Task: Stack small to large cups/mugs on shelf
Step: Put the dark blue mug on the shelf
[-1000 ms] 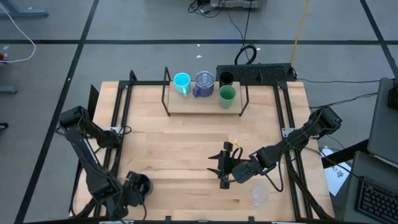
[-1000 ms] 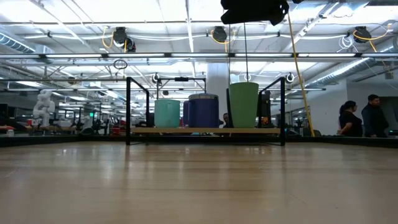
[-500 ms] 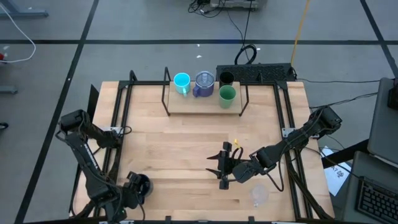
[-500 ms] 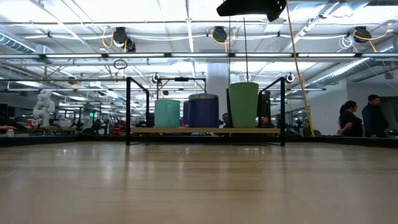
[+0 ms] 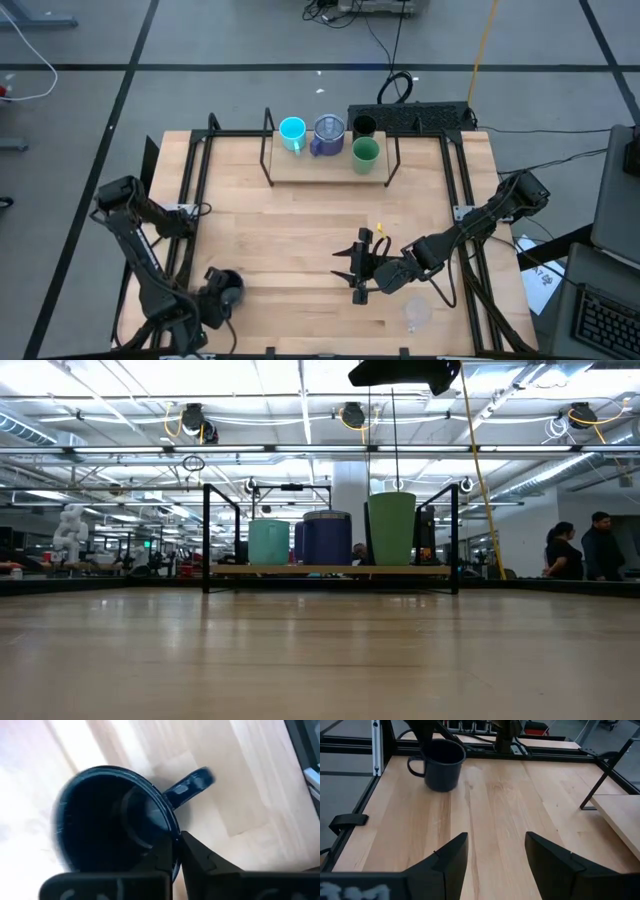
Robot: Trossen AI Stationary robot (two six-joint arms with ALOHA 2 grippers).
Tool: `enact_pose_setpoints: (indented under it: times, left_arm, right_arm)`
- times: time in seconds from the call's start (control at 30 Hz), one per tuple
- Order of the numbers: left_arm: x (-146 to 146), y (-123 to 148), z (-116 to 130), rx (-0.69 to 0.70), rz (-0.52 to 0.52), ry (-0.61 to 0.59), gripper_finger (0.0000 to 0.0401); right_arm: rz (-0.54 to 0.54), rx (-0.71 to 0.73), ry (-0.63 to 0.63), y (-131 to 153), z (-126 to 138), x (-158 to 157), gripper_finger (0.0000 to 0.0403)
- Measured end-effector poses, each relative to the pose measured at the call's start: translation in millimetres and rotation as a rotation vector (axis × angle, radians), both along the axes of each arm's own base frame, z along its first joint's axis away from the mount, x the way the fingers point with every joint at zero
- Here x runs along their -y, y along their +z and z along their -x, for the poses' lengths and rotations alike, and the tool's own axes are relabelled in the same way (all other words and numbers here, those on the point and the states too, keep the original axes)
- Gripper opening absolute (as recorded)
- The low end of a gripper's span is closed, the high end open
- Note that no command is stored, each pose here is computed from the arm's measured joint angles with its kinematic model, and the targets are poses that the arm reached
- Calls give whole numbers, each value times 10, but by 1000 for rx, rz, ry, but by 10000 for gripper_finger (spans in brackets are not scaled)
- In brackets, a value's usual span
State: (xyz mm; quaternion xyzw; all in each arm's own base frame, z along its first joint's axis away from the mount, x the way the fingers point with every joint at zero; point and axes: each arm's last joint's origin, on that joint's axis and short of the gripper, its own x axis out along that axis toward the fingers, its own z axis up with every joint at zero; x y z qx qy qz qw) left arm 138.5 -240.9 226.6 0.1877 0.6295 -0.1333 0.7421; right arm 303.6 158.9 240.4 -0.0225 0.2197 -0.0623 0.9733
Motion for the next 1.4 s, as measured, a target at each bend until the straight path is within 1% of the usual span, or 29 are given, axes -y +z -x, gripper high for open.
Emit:
enact_pose_setpoints:
  times: [0.17, 0.37, 0.63, 0.77, 0.87, 1.0, 1.2, 1.27, 1.4]
  left_arm:
    - [-39, 218, -126, 51, -45, -40, 15]
    - [-109, 423, -319, 100, -65, -112, 12]
    - [-218, 510, -495, 126, -90, -144, 12]
    - [-284, 517, -573, 141, -122, -157, 12]
    - [-354, 521, -648, 162, -164, -172, 12]
    - [-484, 530, -798, 195, -227, -195, 12]
    - [-701, 559, -1071, 239, -265, -251, 12]
    - [-783, 613, -1146, 247, -281, -257, 12]
    - [-921, 814, -1295, 305, -301, -254, 12]
  right_arm:
    - [0, 0, 1, 0, 2, -4, 187]
    - [3, -6, 16, -5, 28, -46, 187]
    - [3, -6, 49, -6, 84, -144, 187]
    - [3, -6, 64, -5, 111, -189, 187]
    - [13, -21, 77, -19, 143, -223, 187]
    - [30, -66, 89, -60, 198, -258, 187]
    - [3, -125, 54, -119, 246, -247, 187]
    - [-5, -154, 35, -147, 266, -233, 187]
    - [-16, -192, 7, -183, 294, -213, 187]
